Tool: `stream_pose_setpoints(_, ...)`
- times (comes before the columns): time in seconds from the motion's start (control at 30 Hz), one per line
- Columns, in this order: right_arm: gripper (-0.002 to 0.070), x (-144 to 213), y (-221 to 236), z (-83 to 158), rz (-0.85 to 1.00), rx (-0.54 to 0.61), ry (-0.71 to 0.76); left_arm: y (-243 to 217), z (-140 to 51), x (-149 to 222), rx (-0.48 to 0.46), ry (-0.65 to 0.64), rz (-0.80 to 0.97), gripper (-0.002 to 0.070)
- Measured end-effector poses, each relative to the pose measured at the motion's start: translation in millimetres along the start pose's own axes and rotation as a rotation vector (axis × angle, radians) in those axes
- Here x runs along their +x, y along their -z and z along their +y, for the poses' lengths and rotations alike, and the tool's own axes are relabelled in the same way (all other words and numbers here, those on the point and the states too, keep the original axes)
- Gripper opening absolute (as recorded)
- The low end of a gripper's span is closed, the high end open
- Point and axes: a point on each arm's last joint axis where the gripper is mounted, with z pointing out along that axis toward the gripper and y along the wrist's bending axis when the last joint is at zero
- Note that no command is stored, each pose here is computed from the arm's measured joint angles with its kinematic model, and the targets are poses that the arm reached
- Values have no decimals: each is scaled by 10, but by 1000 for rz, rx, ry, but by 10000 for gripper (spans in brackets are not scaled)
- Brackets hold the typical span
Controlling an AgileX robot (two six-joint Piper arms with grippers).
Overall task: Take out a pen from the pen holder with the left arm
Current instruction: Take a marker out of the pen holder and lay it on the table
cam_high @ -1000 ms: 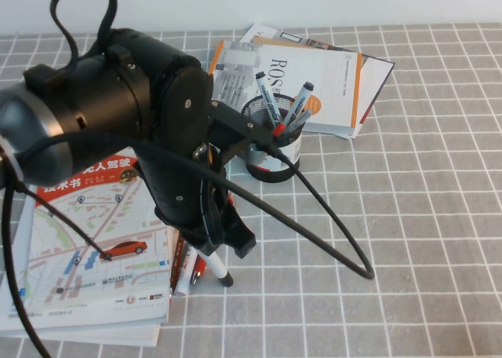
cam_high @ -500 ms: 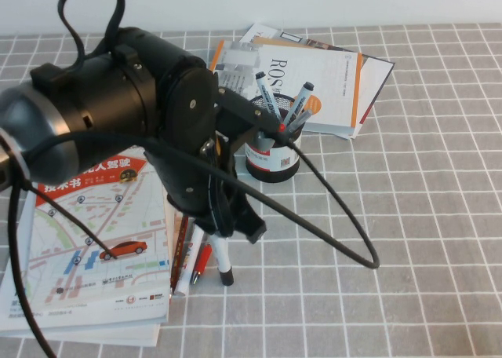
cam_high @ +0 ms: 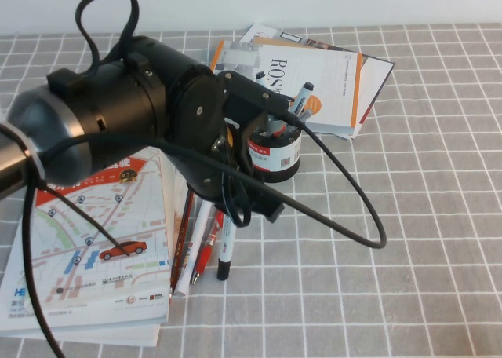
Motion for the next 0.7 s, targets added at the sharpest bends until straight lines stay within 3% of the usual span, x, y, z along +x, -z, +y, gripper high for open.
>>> stream_pose_setpoints(0.47,-13,0,0,0,0,0,0,-59,12,-53,-15,41,-56,126)
stream_pose_setpoints(0.7,-13,0,0,0,0,0,0,-70,13,-76,-15,73,-82,260)
